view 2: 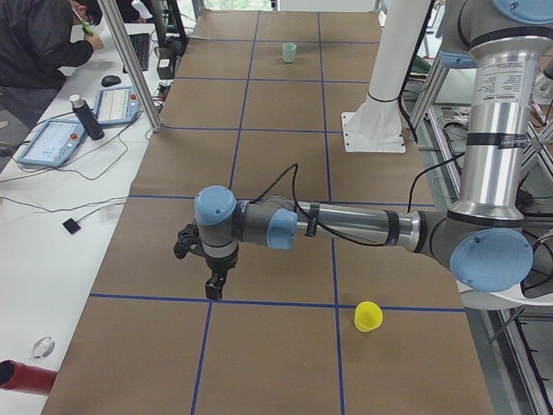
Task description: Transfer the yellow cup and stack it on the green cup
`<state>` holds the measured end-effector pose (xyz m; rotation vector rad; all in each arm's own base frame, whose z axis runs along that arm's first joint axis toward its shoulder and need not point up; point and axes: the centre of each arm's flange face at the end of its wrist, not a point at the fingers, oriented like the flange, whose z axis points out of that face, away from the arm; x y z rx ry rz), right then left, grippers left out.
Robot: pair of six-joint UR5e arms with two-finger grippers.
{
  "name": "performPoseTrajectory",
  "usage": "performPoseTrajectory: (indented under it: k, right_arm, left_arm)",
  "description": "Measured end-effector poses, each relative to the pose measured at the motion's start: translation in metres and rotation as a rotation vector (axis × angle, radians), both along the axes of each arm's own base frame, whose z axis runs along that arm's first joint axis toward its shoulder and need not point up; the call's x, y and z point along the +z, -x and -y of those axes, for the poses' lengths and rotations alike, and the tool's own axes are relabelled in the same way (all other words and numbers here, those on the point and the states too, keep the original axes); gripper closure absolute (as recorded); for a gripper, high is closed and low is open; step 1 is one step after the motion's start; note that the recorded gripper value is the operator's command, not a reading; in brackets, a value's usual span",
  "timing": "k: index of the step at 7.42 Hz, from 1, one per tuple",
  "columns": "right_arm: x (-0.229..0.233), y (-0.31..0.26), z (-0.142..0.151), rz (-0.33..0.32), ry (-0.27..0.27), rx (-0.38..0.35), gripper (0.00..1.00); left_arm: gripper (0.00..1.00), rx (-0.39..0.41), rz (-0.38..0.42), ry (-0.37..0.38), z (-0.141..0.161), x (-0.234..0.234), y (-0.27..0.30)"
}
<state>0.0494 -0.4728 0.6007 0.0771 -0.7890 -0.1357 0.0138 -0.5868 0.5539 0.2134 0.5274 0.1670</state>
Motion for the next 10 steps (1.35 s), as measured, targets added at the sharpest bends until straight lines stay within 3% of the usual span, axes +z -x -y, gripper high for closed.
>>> performPoseTrajectory:
  k: [2,3,5,6,10]
  right_arm:
    - [0.001,-0.009,-0.002,0.002,0.002,0.019,0.01]
    - [-0.001,-0.011,-0.002,0.006,0.002,0.025,0.01]
    - [-0.005,-0.012,-0.003,0.005,-0.007,0.029,0.01]
    - [-0.008,-0.012,-0.003,0.0,-0.013,0.029,0.01]
    - [-0.007,-0.014,-0.022,-0.003,-0.007,0.033,0.01]
  left_arm:
    - [0.0,-0.157,-0.009,0.042,0.014,-0.037,-0.035]
    - [0.0,-0.211,-0.012,0.049,-0.002,-0.045,-0.036]
    - [0.0,-0.295,-0.029,0.074,-0.052,-0.063,-0.026]
    - [0.0,-0.372,-0.038,0.122,-0.079,-0.077,-0.031]
    - [0.0,-0.772,0.042,0.298,-0.187,-0.083,-0.095]
